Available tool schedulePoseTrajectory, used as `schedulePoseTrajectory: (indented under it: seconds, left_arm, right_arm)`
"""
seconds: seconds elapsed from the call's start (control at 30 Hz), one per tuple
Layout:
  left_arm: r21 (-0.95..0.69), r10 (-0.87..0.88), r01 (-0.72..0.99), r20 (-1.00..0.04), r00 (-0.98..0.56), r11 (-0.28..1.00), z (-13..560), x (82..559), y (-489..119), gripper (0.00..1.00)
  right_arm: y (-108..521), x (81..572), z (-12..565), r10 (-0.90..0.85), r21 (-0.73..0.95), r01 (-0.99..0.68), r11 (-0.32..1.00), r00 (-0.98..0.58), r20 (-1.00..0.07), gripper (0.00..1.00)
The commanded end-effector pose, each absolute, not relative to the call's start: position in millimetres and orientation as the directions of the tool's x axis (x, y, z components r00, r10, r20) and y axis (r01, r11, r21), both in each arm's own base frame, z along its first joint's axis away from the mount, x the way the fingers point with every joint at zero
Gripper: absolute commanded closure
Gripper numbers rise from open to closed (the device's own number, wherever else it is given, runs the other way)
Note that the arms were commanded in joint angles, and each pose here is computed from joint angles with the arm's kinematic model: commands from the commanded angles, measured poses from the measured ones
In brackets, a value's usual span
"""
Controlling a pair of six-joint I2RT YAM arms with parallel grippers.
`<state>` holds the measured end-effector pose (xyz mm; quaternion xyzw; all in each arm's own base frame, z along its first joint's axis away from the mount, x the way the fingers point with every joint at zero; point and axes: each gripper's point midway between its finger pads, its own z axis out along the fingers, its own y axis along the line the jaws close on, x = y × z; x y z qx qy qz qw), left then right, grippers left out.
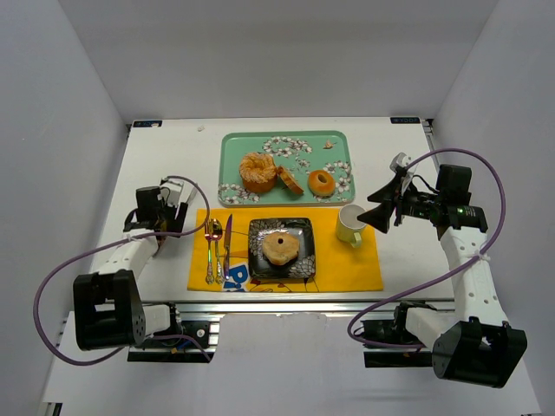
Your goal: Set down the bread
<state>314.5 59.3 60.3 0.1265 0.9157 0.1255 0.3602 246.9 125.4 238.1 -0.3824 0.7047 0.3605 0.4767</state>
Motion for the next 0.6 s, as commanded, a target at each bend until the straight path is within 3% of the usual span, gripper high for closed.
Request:
schedulePoseTrajectory:
  seconds: [0.0, 0.03, 0.1, 0.2, 0.27, 0.37, 0.43, 0.57]
  left_arm:
    - [0.322, 0.292, 0.090, -0.661, -0.691, 0.942, 74.9, 313.0, 64.1, 0.15]
    - [0.328, 0.287, 0.073, -0.672, -0.683, 0.942, 81.0, 313.7, 66.1, 0.14]
    - [0.328, 0.248, 0.005, -0.705, -0.665, 0.945, 95.3, 317.9, 73.5, 0.12]
    - [0.277, 0.108, -0.216, -0.812, -0.573, 0.936, 149.4, 336.1, 92.2, 0.07]
    - [0.135, -0.026, -0.317, -0.890, -0.456, 0.939, 200.1, 353.8, 89.0, 0.04]
    - [-0.116, -0.204, -0.265, -0.921, -0.333, 0.957, 261.9, 370.4, 57.2, 0.02]
    - [-0.244, -0.281, -0.148, -0.898, -0.338, 0.958, 280.9, 370.0, 26.1, 0.02]
    - [-0.344, -0.330, -0.015, -0.885, -0.328, 0.939, 305.1, 351.8, -5.1, 0.02]
  right_arm:
    - [128.3, 243.1, 257.8, -0.199, 0.087, -0.900, 0.427, -0.188, -0.962, 0.23]
    - [128.4, 242.6, 257.9, -0.198, 0.090, -0.899, 0.428, -0.190, -0.962, 0.22]
    - [127.1, 245.1, 257.4, -0.197, 0.099, -0.889, 0.446, -0.206, -0.959, 0.12]
    - [118.7, 259.9, 256.6, -0.166, 0.161, -0.819, 0.550, -0.296, -0.941, 0.11]
    - [103.0, 281.6, 259.4, -0.094, 0.218, -0.682, 0.698, -0.389, -0.916, 0.11]
    - [79.2, 304.3, 269.6, -0.057, 0.188, -0.538, 0.821, -0.406, -0.912, 0.11]
    - [70.8, 312.2, 275.1, -0.059, 0.160, -0.499, 0.852, -0.394, -0.917, 0.11]
    - [67.6, 318.6, 281.6, -0.053, 0.140, -0.484, 0.863, -0.364, -0.930, 0.11]
